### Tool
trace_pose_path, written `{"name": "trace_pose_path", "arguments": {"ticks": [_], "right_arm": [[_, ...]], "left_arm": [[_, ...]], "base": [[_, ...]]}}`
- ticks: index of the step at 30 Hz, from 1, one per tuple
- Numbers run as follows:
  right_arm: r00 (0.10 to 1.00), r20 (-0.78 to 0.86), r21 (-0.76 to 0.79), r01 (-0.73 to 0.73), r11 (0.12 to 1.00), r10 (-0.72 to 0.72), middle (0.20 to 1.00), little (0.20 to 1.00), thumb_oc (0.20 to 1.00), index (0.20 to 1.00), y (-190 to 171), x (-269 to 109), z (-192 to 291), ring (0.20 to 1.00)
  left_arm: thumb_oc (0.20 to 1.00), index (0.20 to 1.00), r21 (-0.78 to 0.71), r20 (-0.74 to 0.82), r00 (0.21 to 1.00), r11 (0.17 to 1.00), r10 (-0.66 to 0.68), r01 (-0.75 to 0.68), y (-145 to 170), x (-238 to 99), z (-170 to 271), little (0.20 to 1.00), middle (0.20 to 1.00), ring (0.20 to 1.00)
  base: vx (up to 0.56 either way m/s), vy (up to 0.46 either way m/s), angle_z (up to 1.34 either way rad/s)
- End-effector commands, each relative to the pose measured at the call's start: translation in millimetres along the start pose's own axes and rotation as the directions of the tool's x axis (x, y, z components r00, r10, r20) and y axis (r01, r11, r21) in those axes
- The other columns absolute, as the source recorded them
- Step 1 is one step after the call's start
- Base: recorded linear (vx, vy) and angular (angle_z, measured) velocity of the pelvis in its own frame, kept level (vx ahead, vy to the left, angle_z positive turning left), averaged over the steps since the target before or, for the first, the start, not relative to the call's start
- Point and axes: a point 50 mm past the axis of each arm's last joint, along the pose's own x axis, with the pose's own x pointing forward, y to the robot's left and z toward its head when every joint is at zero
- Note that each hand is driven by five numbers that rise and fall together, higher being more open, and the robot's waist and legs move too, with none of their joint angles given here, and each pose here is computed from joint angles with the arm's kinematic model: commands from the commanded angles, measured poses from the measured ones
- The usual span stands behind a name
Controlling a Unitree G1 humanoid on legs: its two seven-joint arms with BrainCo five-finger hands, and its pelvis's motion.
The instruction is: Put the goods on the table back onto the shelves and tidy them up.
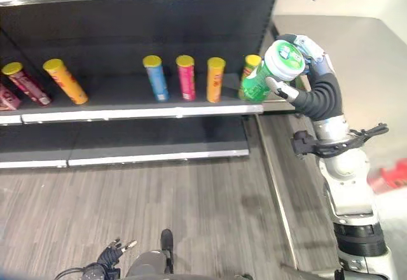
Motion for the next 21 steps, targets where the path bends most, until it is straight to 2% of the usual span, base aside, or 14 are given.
{"name": "trace_pose_path", "arguments": {"ticks": [1,9,14,21], "right_arm": [[0.995,0.078,-0.145,0.078,0.986,-0.067,0.2,0.2,0.2,0.2,-20.4,15.3,9.0,0.2],[0.988,0.131,-0.11,0.09,0.99,-0.076,0.2,0.2,0.2,0.2,-25.7,36.8,16.2,0.2],[0.981,0.178,-0.194,0.107,0.975,-0.072,0.2,0.2,0.2,0.2,-36.5,54.9,24.7,0.2],[0.98,0.168,-0.26,0.144,0.955,-0.102,0.2,0.2,0.2,0.2,-65.3,61.3,27.2,0.2]], "left_arm": [[1.0,1.0,0.069,0.015,1.0,0.997,0.025,-0.026,11.1,-0.5,2.8,1.0,1.0,1.0],[1.0,1.0,0.119,0.003,1.0,0.993,0.024,-0.024,20.1,-1.2,2.2,1.0,1.0,1.0],[1.0,1.0,0.134,-0.009,1.0,0.991,0.002,-0.001,14.9,0.3,2.3,1.0,1.0,1.0],[1.0,1.0,0.135,0.004,1.0,0.99,-0.027,0.026,7.0,-0.5,2.7,1.0,1.0,1.0]], "base": [[0.11,0.248,0.3],[0.18,0.108,0.3],[0.3,-0.028,0.01],[0.21,-0.118,0.66]]}}
